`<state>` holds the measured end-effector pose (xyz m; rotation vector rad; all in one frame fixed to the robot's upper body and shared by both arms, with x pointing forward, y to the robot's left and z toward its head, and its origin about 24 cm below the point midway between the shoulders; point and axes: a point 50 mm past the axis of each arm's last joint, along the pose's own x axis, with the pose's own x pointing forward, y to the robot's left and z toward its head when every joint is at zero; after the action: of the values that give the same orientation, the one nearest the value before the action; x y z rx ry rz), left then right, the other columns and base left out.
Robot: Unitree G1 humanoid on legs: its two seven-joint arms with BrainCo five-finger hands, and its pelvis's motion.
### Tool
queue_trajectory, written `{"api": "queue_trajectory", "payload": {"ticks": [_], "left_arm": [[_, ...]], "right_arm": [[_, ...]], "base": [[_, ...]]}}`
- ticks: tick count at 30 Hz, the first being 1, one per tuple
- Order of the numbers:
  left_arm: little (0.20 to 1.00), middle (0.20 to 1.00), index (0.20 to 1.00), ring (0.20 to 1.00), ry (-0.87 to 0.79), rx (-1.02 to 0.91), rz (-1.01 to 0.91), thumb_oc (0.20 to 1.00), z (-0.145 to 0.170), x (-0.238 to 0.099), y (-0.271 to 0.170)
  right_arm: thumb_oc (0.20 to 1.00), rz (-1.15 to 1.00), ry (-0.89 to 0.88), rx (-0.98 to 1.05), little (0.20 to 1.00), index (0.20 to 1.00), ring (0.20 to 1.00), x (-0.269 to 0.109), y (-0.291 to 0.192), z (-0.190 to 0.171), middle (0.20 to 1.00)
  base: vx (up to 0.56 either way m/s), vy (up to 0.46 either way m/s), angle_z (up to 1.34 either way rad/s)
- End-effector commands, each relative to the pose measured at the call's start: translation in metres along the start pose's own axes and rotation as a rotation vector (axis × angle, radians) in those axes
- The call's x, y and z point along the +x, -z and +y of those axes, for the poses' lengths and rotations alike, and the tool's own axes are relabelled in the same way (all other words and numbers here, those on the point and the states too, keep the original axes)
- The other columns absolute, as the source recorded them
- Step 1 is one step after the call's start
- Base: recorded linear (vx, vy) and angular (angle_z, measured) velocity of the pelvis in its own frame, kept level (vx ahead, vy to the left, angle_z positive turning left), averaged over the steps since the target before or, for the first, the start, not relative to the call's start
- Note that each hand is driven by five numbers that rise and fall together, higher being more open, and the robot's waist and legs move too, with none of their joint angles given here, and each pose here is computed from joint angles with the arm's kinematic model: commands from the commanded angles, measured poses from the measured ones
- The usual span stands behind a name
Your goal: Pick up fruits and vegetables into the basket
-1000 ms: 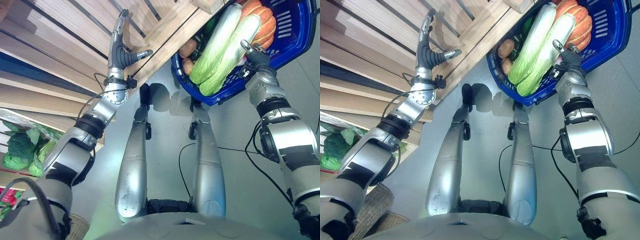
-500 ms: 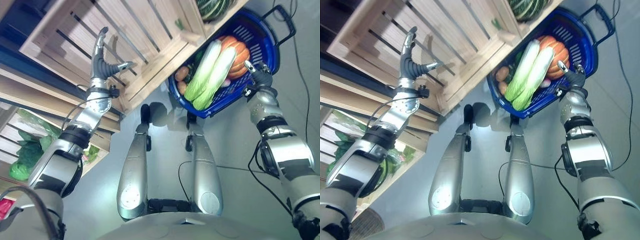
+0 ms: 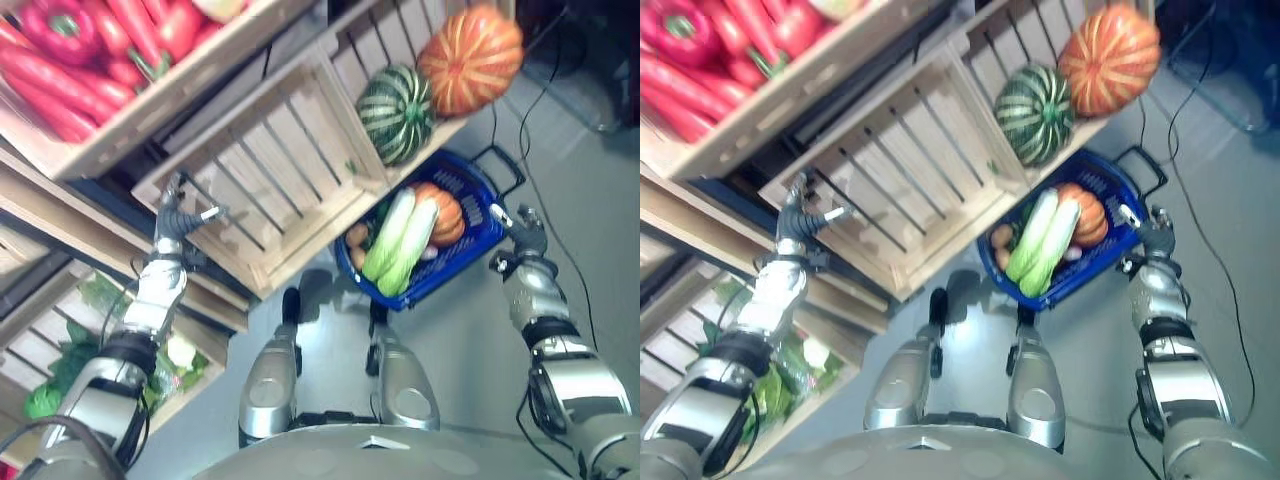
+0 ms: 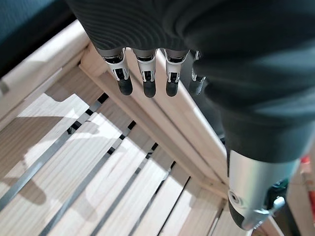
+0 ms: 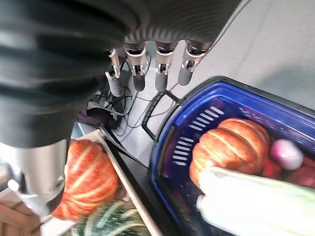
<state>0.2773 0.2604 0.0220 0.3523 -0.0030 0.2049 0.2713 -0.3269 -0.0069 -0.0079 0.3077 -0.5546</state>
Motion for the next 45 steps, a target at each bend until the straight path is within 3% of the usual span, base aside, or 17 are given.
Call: {"api": "queue_trajectory", "payload": {"ticks": [1,12,21,29,45], "left_arm": [[1.0,1.0,1.0,1.0,0.061,0.028,0.07,1.0,0.001,-0.017,0.024],[1.0,1.0,1.0,1.0,0.356,0.02,0.533,1.0,-0.025,-0.103,0.113],[1.0,1.0,1.0,1.0,0.395,-0.041,0.852,1.0,-0.026,-0.16,0.152],[1.0,1.0,1.0,1.0,0.397,-0.041,1.034,1.0,-0.026,-0.183,0.165],[1.0,1.0,1.0,1.0,0.45,-0.052,1.092,1.0,-0.03,-0.189,0.168]], "right_arm": [[1.0,0.05,-0.003,-0.083,1.0,1.0,1.0,-0.015,0.029,-0.013,1.0],[1.0,0.441,-0.1,-0.275,1.0,1.0,1.0,-0.077,0.136,-0.019,1.0],[1.0,0.702,-0.213,-0.402,1.0,1.0,1.0,-0.12,0.183,-0.021,1.0],[1.0,0.787,-0.24,-0.457,1.0,1.0,1.0,-0.133,0.195,-0.021,1.0],[1.0,0.943,-0.33,-0.444,1.0,1.0,1.0,-0.147,0.206,-0.025,1.0]], "base": [[0.18,0.03,0.02],[0.11,0.025,-0.03],[0.03,0.013,-0.03],[0.0,0.004,0.0],[0.0,0.0,0.0]]}}
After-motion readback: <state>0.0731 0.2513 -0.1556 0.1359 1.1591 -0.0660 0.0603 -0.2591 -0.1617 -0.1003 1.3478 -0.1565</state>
